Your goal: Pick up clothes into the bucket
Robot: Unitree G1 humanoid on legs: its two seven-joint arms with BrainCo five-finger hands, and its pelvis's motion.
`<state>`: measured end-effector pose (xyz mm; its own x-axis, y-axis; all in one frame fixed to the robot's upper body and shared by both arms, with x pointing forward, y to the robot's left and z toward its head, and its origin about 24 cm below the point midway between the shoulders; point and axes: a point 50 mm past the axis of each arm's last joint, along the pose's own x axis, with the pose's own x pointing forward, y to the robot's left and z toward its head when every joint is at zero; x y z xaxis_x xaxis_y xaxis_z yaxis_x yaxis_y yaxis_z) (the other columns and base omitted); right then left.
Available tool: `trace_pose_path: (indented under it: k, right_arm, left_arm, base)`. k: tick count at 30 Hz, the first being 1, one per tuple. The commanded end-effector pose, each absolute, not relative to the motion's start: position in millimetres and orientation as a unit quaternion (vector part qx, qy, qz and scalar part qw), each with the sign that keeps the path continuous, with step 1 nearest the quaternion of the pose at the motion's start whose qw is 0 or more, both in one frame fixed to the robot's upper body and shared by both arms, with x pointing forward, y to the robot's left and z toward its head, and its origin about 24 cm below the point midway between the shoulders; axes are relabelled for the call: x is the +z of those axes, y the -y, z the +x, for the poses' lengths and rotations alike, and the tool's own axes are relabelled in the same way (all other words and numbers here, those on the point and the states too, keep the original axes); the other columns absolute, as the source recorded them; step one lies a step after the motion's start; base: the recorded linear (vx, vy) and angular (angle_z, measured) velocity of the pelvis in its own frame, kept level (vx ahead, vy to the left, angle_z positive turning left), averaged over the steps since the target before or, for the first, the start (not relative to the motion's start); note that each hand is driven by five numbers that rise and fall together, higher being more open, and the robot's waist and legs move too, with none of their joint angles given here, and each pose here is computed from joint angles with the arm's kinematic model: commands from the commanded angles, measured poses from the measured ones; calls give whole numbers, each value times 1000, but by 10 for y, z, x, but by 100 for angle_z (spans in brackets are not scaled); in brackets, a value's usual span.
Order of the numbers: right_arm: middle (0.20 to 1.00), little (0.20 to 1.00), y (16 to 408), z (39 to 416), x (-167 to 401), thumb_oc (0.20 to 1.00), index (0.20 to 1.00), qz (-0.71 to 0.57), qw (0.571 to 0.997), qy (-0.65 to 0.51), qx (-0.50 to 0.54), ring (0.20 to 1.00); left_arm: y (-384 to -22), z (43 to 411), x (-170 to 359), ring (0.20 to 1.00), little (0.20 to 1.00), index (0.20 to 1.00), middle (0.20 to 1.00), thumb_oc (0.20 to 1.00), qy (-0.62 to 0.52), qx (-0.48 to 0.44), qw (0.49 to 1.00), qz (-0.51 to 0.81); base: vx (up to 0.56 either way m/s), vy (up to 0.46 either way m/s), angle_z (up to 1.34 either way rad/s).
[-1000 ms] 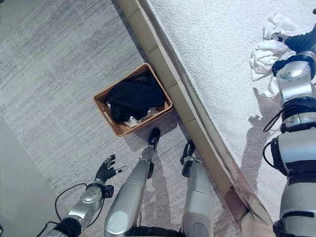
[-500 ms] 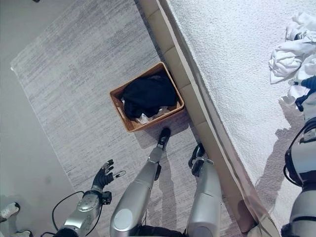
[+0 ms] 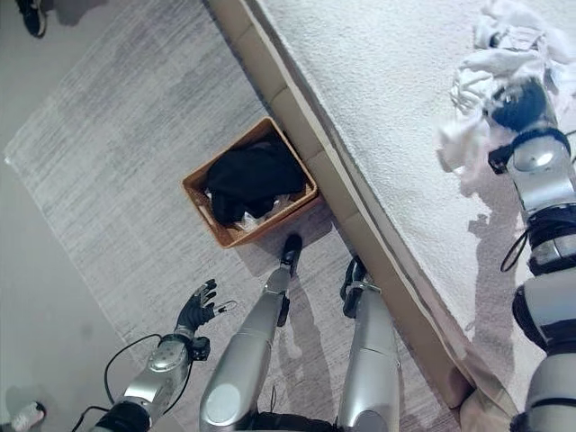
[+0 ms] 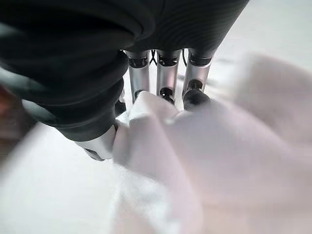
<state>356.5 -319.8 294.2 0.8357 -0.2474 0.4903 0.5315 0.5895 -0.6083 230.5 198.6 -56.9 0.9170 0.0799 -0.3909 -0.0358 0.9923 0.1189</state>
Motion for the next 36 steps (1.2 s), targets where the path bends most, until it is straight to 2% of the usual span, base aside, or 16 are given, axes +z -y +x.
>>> trace_pose_path:
  k: [1,8,16,22,24,25,28,29,36]
  right_arm:
    - [200,200,3308,3328,3315,200,200,-383,838,273,-277,200]
    - [200,200,3108,3017,3556,200,200,-354,798,398,-282,200]
    - [200,200,3059,2797,3479,200,200,-341,781,442,-280,200]
    - [200,200,2960,2858,3253,200,200,-348,813,412,-218,200]
    - [200,200,2916,2943,3143,200,200,-356,834,381,-179,200]
    - [200,200,2913,2945,3147,200,200,-355,834,382,-179,200]
    - [200,200,2811,3063,3065,200,200,-368,851,351,-134,200]
    - [200,200,2731,3137,3013,200,200,-376,859,330,-103,200]
    - [200,200,2492,3295,2849,200,200,-382,880,282,-20,200]
  left_arm:
    - [-2132,2141,-676,1000,1000,1000,1000,1000,-218,62,971,77]
    - [-2216,2175,-647,1000,1000,1000,1000,1000,-211,77,970,95]
    - [-2289,2260,-441,1000,1000,1000,1000,1000,-163,77,979,99]
    - [-2267,2518,159,1000,1000,1000,1000,1000,-36,25,994,99]
    - [-2203,2642,559,1000,1000,1000,1000,1000,42,-19,992,118]
    - [-2205,2642,561,1000,1000,1000,1000,1000,42,-19,992,118]
    - [-2046,2810,941,1000,1000,1000,1000,1000,112,-68,981,142]
    - [-1893,2903,1193,1000,1000,1000,1000,1000,157,-102,971,151]
    - [-1482,3143,1542,1000,1000,1000,1000,1000,206,-176,938,216]
  base:
    - [-8,49,-14]
    - [13,52,-9]
    - [76,69,-7]
    - [84,47,-3]
    - [108,45,-7]
    - [100,27,-11]
    - [113,17,-12]
    - [125,10,-16]
    - [88,5,-26]
